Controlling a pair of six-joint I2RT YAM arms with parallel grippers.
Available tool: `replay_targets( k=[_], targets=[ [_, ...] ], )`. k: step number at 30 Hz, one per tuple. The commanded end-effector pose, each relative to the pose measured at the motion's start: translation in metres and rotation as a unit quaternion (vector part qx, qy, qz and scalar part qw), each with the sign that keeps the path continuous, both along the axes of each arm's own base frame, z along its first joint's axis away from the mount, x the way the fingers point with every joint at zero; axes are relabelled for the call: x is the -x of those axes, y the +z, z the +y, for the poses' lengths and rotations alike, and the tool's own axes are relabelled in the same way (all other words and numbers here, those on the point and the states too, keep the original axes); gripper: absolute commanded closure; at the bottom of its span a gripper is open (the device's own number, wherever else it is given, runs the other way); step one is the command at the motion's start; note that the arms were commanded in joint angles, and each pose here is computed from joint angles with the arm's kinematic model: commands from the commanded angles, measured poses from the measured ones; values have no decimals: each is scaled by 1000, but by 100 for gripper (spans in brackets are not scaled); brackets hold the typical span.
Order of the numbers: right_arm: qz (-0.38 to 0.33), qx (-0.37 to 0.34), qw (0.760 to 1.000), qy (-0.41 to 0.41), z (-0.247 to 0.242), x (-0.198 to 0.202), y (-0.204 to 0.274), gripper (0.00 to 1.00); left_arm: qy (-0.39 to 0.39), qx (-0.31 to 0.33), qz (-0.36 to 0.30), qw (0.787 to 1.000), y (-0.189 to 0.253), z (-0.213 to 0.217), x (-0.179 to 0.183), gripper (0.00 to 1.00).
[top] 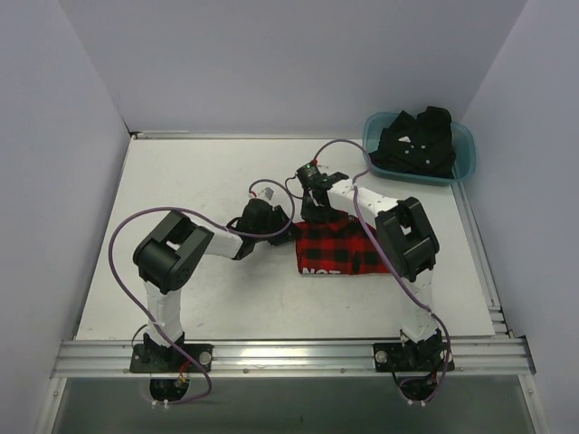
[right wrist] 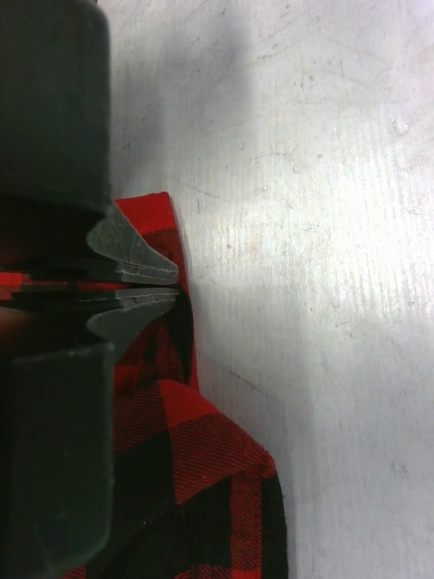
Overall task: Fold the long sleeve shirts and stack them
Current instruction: Fold the shirt
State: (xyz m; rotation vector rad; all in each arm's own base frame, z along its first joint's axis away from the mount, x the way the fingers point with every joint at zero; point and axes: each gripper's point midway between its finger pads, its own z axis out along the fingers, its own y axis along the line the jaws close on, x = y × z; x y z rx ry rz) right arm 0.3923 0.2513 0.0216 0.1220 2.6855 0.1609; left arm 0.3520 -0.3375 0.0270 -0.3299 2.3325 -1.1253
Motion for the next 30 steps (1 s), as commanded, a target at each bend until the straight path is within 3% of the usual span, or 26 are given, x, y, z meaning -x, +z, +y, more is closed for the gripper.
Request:
replay_targets(
  k=[1,6,12,18,21,30],
  targets=[
    [-27,-18,999,14,7,0,25,100,-3,-15,18,1000,-12,10,15,62],
    [-28,-27,999,19,10,1,27,100,11,-6,13,1000,-8,21,12,62],
    [-29,-31,999,28,13,2,29,100,15,0,19,1000,-12,22,10,69],
    [-34,-40,998,32,16,3,34,100,12,-4,26,1000,-20,20,10,83],
    [-42,-46,997,35,17,3,38,100,8,-7,25,1000,-22,21,11,100],
    [-59,-87,992,63,41,9,53,100,3,-9,23,1000,-23,19,12,100]
  ],
)
